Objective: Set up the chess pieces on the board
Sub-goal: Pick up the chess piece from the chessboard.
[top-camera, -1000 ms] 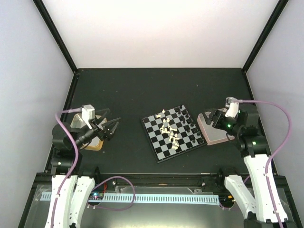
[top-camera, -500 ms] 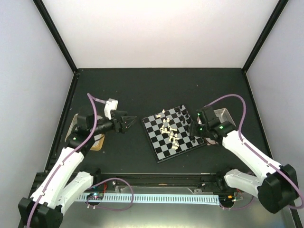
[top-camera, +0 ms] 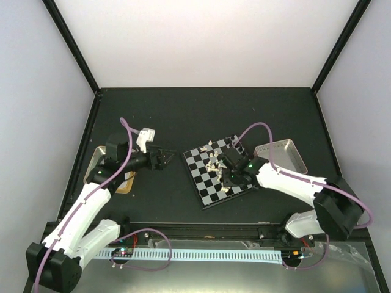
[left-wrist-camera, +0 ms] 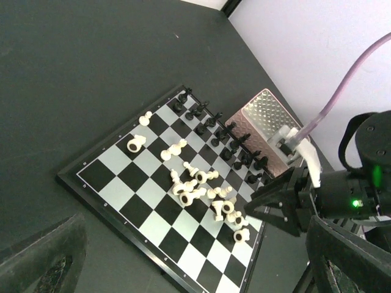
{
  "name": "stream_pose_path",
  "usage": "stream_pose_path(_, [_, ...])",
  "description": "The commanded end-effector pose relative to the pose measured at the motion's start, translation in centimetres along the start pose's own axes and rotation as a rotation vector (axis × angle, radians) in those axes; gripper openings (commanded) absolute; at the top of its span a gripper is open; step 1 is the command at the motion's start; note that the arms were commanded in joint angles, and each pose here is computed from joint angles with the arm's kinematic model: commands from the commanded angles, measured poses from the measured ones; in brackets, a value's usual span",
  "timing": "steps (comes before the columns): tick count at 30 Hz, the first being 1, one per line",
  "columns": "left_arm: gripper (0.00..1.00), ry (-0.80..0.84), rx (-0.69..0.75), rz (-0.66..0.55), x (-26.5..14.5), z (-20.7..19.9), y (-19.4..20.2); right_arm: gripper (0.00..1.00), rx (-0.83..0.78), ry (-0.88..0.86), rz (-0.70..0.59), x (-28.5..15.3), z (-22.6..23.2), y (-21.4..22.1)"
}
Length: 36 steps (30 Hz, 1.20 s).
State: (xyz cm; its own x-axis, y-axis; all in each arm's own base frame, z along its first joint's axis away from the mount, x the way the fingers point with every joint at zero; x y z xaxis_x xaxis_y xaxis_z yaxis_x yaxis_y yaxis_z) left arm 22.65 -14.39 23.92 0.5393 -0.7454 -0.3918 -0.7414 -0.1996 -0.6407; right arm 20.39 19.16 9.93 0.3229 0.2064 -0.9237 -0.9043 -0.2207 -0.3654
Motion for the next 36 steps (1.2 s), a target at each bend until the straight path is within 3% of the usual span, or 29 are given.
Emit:
stream_pose_path(1, [0.99, 0.044, 0.072, -0.02, -0.8, -1.6, -0.8, 0.35, 0.007, -0.03, -0.019, 0.1, 2.6, -0.2])
stream_pose_path(8, [0.96, 0.087, 0.009, 0.051, 0.6, -1.7, 1.2, 0.35, 0.061, -0.021, -0.021, 0.2, 3.4, 1.0])
stream_pose_path(19, [0.8, 0.093, -0.039, 0.363, 7.2, -4.7, 8.6, 0.4, 0.41, -0.059, -0.272, -3.2, -0.5, 1.7])
stream_pose_path(24, [0.63, 0.084, -0.023, 0.467, 10.5, -6.3, 11.9, 0.4, 0.541, -0.06, -0.351, -4.0, -3.3, 3.5])
stream_pose_path(30, [0.44, -0.015, -0.003, 0.568, 14.5, -6.6, 14.9, 0.38, 0.585, -0.054, -0.386, -4.3, -5.0, 4.8])
stream_pose_path(36, [0.34, -0.075, 0.009, 0.611, 17.3, -6.8, 16.3, 0.37, 0.574, -0.051, -0.383, -4.2, -5.3, 5.3])
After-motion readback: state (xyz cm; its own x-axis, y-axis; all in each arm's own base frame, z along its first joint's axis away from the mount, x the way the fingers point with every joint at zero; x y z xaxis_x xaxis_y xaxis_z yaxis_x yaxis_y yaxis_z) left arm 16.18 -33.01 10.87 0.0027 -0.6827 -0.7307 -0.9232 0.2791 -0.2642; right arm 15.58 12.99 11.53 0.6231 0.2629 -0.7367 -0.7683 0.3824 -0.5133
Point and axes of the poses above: each gripper's point midway between its finger pads, its own x axis out along the fingers, its own z axis along the line the jaws close on, y = z × x, the point moved 4 cm from there along -x, back along the fingers, and after that the axes turned 8 degrees about -x, right-handed, at the moved point
